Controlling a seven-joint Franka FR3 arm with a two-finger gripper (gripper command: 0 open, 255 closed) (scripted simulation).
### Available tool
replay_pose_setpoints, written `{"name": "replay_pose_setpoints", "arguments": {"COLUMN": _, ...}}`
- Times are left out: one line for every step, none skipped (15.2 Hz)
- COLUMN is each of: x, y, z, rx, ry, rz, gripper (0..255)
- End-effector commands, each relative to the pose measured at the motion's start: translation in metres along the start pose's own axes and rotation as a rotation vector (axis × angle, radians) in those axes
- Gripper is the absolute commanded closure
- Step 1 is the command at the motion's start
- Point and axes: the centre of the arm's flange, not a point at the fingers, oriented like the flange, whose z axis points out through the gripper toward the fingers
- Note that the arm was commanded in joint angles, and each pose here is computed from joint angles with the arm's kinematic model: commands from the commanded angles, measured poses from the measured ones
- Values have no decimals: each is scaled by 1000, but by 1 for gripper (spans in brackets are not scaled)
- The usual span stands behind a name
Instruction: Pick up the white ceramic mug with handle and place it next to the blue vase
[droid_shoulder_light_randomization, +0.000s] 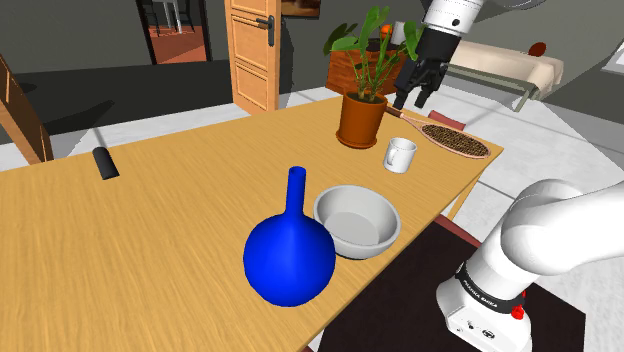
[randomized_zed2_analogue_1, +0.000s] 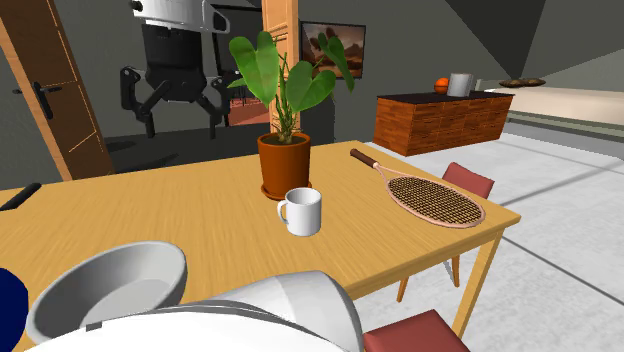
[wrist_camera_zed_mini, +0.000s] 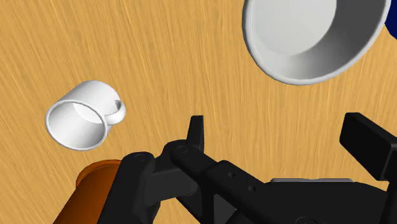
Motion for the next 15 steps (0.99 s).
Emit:
{"name": "replay_pose_setpoints", "arguments": {"x": 0, "y": 0, "z": 0, "rx": 0, "ry": 0, "rz": 0, "gripper": 0}}
{"name": "replay_pose_setpoints", "arguments": {"x": 5, "y": 10, "z": 7, "rx": -3, "ry": -6, "rz": 4, "gripper": 0}}
{"name": "replay_pose_setpoints", "arguments": {"x": 10, "y": 20, "z": 13, "rx": -6, "ry": -11, "rz": 7, "gripper": 0}}
{"name": "replay_pose_setpoints", "arguments": {"x": 15, "y": 30, "z": 20, "rx": -9, "ry": -17, "rz": 11, "gripper": 0}}
{"name": "replay_pose_setpoints", "arguments": {"x": 20, "y": 41, "z": 26, "rx": -13, "ry": -23, "rz": 15, "gripper": 0}}
{"name": "replay_pose_setpoints", "arguments": {"x": 25, "y": 51, "z": 33, "rx": -16, "ry": -29, "rz": 18, "gripper": 0}}
{"name": "replay_pose_setpoints", "arguments": {"x": 30, "y": 61, "z": 39, "rx": -19, "ry": -34, "rz": 22, "gripper": 0}}
{"name": "replay_pose_setpoints", "arguments": {"x": 35, "y": 72, "z": 46, "rx": -22, "ry": -40, "rz": 26, "gripper": 0}}
{"name": "replay_pose_setpoints", "arguments": {"x": 39, "y": 82, "z": 52, "rx": -25, "ry": -46, "rz": 29, "gripper": 0}}
{"name": "replay_pose_setpoints", "arguments": {"x": 44, "y": 92, "z": 59, "rx": -28, "ry": -51, "rz": 33, "gripper": 0}}
{"name": "replay_pose_setpoints", "arguments": {"x": 49, "y": 103, "z": 66, "rx": -31, "ry": -57, "rz": 36, "gripper": 0}}
{"name": "replay_pose_setpoints", "arguments": {"x": 53, "y": 113, "z": 72, "rx": -34, "ry": -63, "rz": 40, "gripper": 0}}
{"name": "replay_pose_setpoints", "arguments": {"x": 57, "y": 124, "z": 79, "rx": -38, "ry": -68, "rz": 44, "gripper": 0}}
{"name": "replay_pose_setpoints", "arguments": {"x": 62, "y": 135, "z": 85, "rx": -41, "ry": -74, "rz": 47, "gripper": 0}}
{"name": "replay_pose_setpoints", "arguments": {"x": 66, "y": 145, "z": 92, "rx": -44, "ry": -80, "rz": 51, "gripper": 0}}
